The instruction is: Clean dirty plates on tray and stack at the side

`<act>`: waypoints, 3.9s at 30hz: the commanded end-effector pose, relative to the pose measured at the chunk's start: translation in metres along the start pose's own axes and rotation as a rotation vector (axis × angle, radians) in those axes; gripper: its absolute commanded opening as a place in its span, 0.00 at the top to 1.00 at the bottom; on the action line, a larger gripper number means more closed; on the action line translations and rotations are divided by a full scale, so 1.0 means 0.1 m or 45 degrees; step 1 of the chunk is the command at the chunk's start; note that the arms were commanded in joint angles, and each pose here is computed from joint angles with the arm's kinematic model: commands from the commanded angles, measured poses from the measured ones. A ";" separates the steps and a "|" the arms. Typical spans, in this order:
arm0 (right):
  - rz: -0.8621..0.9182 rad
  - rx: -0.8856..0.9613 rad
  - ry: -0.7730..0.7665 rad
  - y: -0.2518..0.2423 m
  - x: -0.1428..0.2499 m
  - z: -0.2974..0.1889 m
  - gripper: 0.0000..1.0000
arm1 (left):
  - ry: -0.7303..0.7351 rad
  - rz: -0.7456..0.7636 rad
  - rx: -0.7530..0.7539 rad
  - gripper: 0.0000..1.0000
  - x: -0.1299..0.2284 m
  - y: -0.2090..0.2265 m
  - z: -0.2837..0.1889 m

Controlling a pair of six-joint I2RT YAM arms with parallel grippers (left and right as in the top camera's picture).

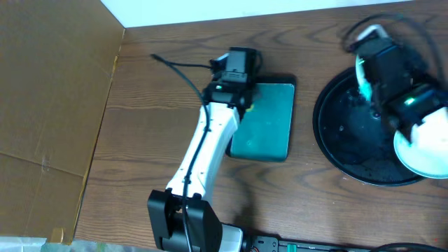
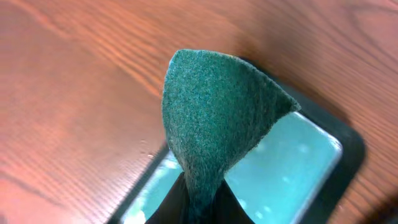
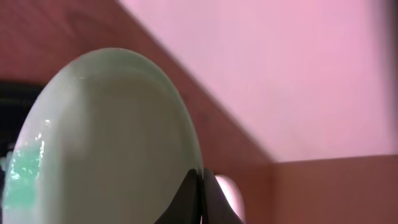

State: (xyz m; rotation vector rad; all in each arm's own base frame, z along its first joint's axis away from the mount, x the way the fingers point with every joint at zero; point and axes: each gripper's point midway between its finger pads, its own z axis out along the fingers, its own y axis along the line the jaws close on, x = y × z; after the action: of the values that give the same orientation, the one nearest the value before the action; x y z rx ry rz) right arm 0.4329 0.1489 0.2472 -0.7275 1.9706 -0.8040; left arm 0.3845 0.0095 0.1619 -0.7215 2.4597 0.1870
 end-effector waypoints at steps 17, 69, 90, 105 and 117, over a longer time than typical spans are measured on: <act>-0.653 0.337 -0.019 -0.12 -0.43 -0.76 0.99 | 0.004 -0.174 -0.088 0.93 -0.10 0.37 0.13; 0.715 -1.025 0.037 1.24 0.73 1.43 0.56 | 0.007 -0.173 -0.091 0.93 -0.09 0.37 0.13; 0.443 -1.047 -0.076 1.70 0.79 1.63 0.82 | 0.004 -0.174 -0.089 0.93 -0.10 0.37 0.13; 0.658 -0.928 -0.152 1.17 0.41 1.53 0.99 | 0.004 -0.174 -0.089 0.93 -0.10 0.37 0.13; 0.810 -0.887 -0.146 0.45 0.26 1.02 0.99 | 0.004 -0.174 -0.089 0.93 -0.10 0.37 0.13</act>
State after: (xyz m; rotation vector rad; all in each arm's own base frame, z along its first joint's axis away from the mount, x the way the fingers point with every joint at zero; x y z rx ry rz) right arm 0.5023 0.1373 0.1401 -0.5241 2.1952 0.2963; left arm 0.3808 0.0463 0.1594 -0.9052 2.4046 0.2051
